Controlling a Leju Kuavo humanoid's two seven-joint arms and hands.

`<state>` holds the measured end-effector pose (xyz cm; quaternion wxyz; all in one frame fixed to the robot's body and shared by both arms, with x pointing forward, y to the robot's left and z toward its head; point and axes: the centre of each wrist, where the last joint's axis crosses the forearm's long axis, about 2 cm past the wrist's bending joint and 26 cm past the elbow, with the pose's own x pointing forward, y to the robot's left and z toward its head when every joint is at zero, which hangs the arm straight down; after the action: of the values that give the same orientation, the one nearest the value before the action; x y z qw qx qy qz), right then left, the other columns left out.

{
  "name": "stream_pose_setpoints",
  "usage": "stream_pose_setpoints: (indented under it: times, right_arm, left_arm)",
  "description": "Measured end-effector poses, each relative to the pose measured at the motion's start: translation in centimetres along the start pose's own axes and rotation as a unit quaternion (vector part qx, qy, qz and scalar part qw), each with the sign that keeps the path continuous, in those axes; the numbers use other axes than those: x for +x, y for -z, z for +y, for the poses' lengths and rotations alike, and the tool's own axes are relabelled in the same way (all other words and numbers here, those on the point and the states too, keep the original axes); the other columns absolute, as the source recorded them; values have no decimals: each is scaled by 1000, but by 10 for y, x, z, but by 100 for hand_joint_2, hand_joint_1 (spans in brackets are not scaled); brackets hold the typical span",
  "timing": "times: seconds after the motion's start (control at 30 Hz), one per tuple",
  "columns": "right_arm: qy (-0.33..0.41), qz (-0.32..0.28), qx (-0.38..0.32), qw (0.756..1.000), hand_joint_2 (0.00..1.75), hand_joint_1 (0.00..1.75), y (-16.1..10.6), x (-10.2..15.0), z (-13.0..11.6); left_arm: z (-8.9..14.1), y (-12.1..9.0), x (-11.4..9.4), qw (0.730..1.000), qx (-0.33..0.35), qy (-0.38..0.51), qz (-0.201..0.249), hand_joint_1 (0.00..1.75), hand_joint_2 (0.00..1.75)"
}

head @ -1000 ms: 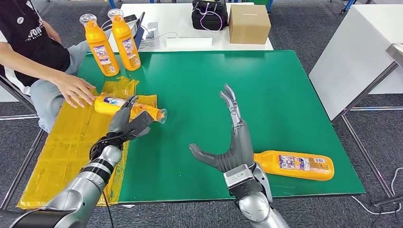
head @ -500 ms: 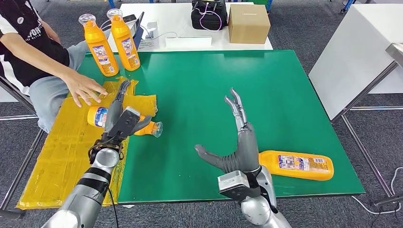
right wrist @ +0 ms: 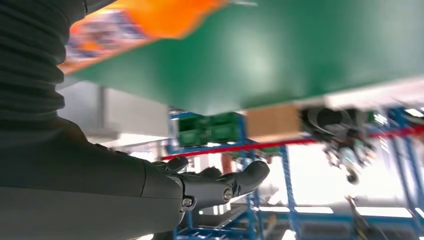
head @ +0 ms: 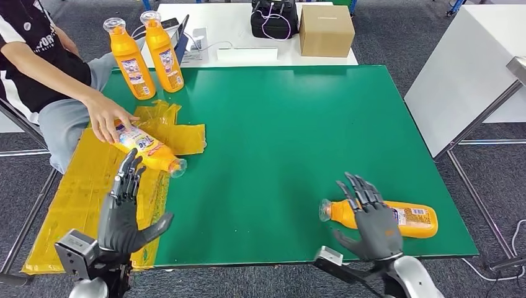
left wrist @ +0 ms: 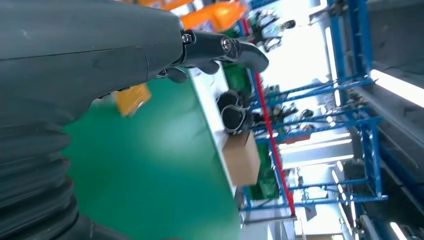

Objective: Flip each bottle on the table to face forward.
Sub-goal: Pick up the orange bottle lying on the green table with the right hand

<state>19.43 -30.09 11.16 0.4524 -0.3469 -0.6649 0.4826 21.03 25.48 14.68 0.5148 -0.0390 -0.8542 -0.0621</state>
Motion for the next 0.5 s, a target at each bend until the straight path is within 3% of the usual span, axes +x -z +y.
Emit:
stream_pose_setpoints:
  times: [0.23, 0.5]
  right_arm:
    - [-77, 46, 66, 994, 175, 0, -41, -55, -23]
    - [-127, 70, 87, 986, 175, 0, -56, -83, -42]
  left_arm:
    - [-5, -18, 2, 998, -16, -55, 25, 0, 175]
    - [-9, -22, 2, 996, -26, -74, 34, 0, 175]
